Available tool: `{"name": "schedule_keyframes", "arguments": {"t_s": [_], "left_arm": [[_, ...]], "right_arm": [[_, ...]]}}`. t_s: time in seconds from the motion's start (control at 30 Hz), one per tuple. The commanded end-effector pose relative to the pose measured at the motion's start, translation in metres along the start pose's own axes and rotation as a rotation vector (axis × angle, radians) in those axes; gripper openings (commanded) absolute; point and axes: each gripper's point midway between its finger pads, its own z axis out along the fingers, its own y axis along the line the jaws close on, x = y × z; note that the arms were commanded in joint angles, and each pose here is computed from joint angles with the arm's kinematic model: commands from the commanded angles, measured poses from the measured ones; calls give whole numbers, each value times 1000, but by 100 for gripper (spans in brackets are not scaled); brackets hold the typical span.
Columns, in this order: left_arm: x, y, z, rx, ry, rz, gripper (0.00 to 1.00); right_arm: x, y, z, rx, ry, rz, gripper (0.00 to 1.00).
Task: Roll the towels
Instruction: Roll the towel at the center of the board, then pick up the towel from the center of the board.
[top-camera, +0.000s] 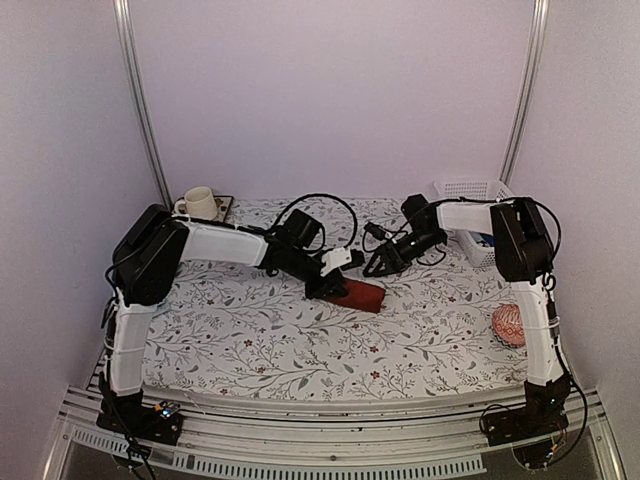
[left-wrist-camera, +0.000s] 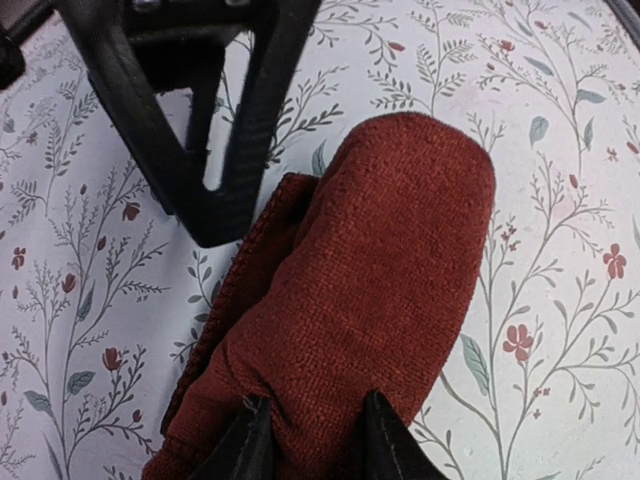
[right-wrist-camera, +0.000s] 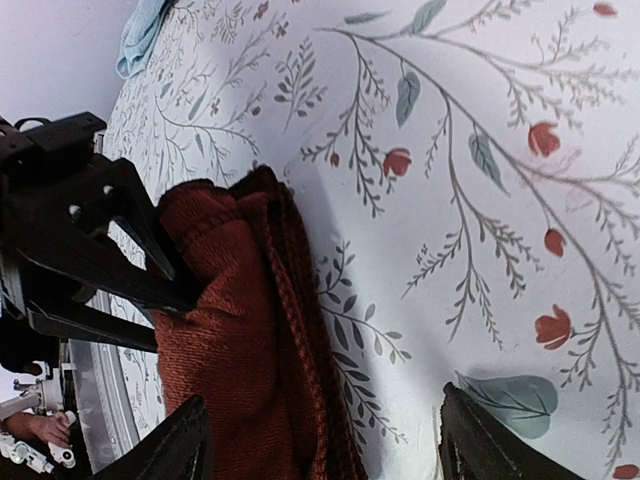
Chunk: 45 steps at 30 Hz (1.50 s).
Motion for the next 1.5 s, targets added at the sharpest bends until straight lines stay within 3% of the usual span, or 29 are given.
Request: {"name": "schedule_keyframes", "arguments": {"t_s": [0.0, 0.47, 0.93, 1.03, 1.13, 1.23, 1.3, 1.37, 1.47], "left_arm": [[23, -2, 14, 30, 46, -45, 32], [38, 15, 14, -65, 110, -102, 32], [38, 14, 13, -108, 144, -58, 32], [40, 13, 13, -124, 163, -41, 32], [41, 13, 14, -148, 182, -19, 32], [37, 14, 12, -173, 189, -5, 35], [34, 15, 9, -190, 189, -3, 41], [24, 19, 3, -212, 175, -3, 46], [3, 29, -15, -254, 146, -19, 63]], "right_arm": [[25, 1, 16, -61, 54, 69, 79], [52, 38, 49, -193, 120, 106, 85], [79, 33, 66, -189, 198, 205, 66], [84, 34, 72, -193, 220, 218, 60], [91, 35, 77, -203, 240, 240, 47], [93, 35, 78, -217, 241, 251, 27], [87, 37, 77, -224, 231, 244, 7], [80, 37, 75, -218, 223, 224, 2], [67, 34, 66, -178, 196, 185, 2]]}}
